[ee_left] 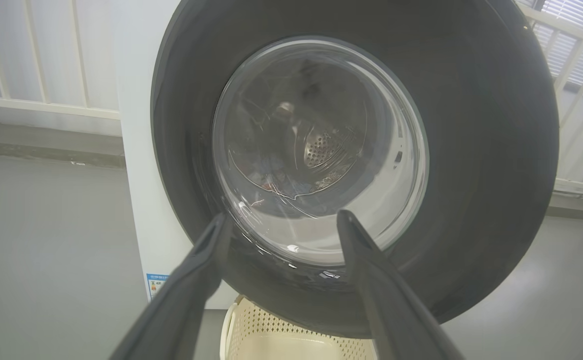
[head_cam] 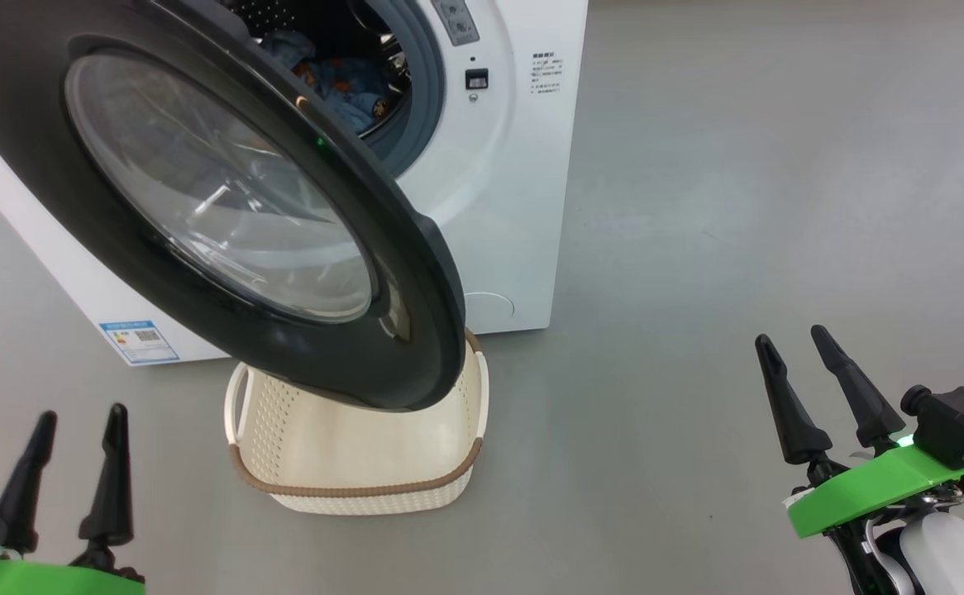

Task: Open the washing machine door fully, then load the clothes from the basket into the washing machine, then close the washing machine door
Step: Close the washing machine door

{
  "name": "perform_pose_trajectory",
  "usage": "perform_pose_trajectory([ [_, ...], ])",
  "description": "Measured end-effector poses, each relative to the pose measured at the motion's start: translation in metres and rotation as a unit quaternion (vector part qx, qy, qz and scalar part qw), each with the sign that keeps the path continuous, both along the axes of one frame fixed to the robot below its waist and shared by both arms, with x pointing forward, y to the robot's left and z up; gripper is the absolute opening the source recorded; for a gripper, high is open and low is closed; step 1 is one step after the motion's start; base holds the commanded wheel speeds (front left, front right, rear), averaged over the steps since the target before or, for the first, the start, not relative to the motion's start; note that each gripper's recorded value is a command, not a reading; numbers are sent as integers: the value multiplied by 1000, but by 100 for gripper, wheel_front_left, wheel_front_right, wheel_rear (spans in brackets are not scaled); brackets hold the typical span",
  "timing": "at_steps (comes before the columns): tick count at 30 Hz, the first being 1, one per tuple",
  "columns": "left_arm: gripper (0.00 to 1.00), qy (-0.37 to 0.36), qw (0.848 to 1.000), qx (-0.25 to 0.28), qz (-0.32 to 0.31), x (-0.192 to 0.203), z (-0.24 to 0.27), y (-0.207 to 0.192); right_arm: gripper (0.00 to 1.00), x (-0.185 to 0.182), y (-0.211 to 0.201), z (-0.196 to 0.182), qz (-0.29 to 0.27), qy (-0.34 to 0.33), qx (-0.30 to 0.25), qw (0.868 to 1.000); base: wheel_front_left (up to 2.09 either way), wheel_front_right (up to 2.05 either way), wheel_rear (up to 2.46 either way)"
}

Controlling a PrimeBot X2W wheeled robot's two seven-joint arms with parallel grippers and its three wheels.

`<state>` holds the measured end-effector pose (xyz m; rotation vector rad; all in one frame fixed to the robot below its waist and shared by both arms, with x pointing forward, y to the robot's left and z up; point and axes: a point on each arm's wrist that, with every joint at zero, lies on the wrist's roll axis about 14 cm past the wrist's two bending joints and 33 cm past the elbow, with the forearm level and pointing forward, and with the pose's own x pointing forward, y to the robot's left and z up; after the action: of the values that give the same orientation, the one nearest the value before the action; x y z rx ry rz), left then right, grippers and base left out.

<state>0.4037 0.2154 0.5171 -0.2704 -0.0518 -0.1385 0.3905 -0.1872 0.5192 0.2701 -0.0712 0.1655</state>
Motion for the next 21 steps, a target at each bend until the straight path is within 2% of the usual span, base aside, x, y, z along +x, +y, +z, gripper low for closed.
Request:
perform_pose_trajectory([
  [21, 100, -12, 999, 11, 29, -11, 0, 2, 100, -10, -2, 6, 4, -9, -12, 1000, 0, 0, 0],
])
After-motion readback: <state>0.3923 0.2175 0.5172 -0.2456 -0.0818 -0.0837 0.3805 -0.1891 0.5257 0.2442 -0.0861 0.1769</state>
